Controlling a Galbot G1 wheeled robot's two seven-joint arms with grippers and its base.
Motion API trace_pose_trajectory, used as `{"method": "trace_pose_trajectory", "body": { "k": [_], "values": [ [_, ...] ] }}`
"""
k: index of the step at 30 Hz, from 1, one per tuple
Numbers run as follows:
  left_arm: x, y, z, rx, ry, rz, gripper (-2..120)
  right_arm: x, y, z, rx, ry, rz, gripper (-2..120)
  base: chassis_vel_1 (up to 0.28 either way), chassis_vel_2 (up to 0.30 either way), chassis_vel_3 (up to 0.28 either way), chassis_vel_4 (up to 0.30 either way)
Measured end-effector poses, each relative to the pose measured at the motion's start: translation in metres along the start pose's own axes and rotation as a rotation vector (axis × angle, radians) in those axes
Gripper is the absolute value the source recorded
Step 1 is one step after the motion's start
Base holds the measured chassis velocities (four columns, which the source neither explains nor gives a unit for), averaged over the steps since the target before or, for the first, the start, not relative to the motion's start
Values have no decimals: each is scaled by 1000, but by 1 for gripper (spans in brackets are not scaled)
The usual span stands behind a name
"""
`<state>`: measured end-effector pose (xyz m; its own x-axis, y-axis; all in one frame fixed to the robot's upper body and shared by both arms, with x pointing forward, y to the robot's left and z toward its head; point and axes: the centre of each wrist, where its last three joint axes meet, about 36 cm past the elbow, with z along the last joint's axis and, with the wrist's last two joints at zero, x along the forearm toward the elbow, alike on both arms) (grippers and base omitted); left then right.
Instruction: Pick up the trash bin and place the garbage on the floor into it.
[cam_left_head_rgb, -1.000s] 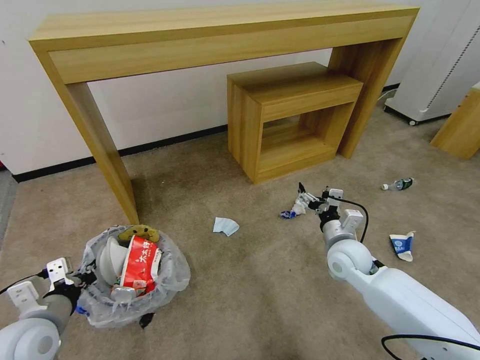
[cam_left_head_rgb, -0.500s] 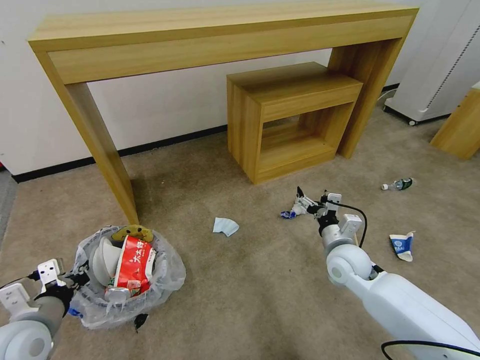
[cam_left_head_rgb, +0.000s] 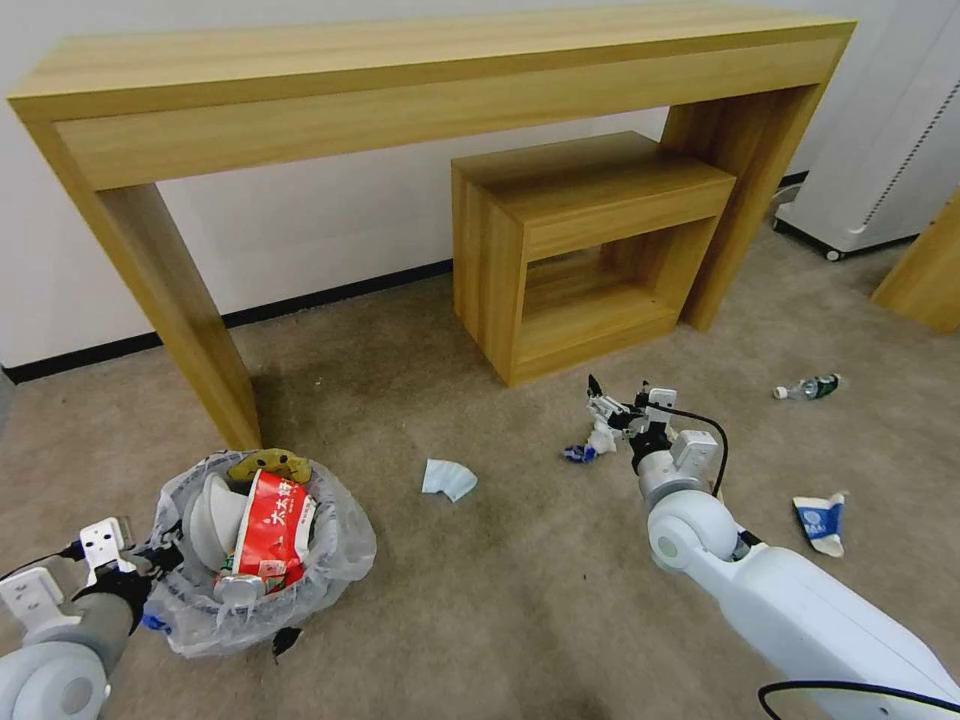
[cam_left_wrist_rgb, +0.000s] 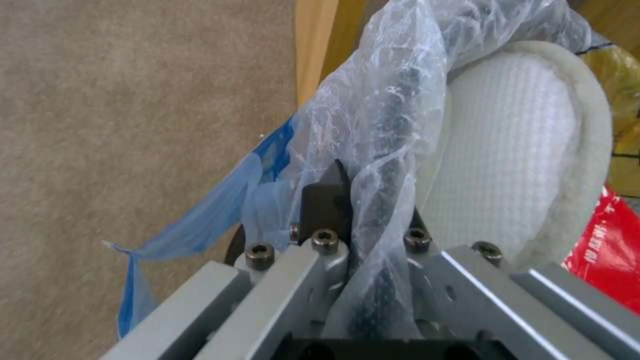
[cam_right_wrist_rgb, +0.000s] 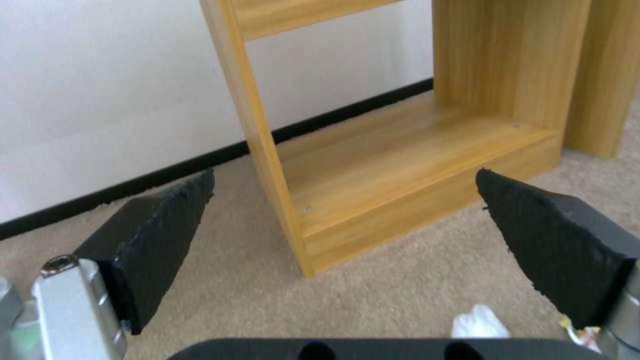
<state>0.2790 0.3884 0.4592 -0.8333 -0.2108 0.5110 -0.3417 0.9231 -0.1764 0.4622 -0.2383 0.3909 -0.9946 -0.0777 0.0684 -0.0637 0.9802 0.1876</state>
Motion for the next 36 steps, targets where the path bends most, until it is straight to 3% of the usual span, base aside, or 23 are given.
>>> {"method": "trace_pose_trajectory", "body": {
  "k": [36],
  "values": [
    [-2,0,5,-5,3,9,1,-9,15,-2,-20,29,-62,100,-20,20,20,-20]
  ]
}}
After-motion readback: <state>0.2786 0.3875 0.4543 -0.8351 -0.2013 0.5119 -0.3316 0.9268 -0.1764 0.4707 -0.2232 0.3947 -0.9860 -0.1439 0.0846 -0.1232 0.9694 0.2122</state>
